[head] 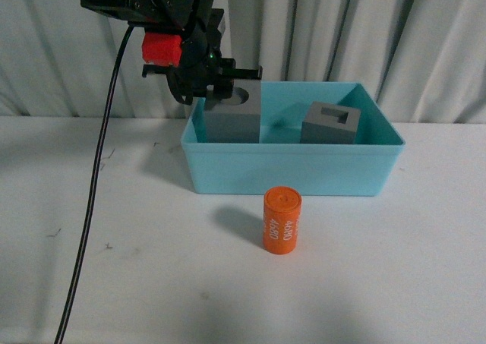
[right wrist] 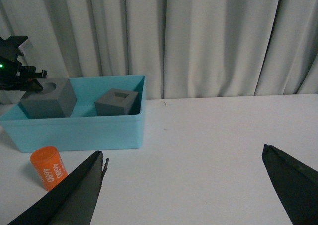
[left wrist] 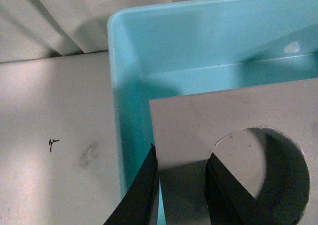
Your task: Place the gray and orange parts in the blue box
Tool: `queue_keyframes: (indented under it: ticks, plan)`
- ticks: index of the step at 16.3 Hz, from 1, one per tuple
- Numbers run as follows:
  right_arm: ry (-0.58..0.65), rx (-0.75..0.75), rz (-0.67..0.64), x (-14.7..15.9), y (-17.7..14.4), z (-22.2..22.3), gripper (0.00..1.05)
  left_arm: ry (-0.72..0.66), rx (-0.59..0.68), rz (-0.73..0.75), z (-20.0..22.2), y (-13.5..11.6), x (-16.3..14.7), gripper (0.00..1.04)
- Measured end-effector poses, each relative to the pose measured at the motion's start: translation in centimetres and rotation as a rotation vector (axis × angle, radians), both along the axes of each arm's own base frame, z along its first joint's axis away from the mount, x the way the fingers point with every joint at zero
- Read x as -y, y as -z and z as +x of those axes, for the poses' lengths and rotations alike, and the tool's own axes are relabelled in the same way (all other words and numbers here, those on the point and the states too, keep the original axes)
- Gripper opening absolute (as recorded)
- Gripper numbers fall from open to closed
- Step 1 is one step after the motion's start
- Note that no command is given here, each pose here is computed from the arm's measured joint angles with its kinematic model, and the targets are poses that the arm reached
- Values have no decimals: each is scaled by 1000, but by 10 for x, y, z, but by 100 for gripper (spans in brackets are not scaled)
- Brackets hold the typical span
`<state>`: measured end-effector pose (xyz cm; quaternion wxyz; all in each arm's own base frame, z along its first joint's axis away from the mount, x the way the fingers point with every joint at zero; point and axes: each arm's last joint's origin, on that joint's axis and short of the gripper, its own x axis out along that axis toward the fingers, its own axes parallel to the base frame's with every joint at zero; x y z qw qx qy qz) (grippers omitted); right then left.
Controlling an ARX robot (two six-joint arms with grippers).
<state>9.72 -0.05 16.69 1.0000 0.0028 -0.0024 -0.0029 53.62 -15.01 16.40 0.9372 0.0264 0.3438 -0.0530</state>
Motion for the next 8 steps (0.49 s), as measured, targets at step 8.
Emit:
queue_keyframes:
  ticks: [8]
  plan:
    - [0,0,0,0,0,0,98,-20,2,5,2,0,-6,21]
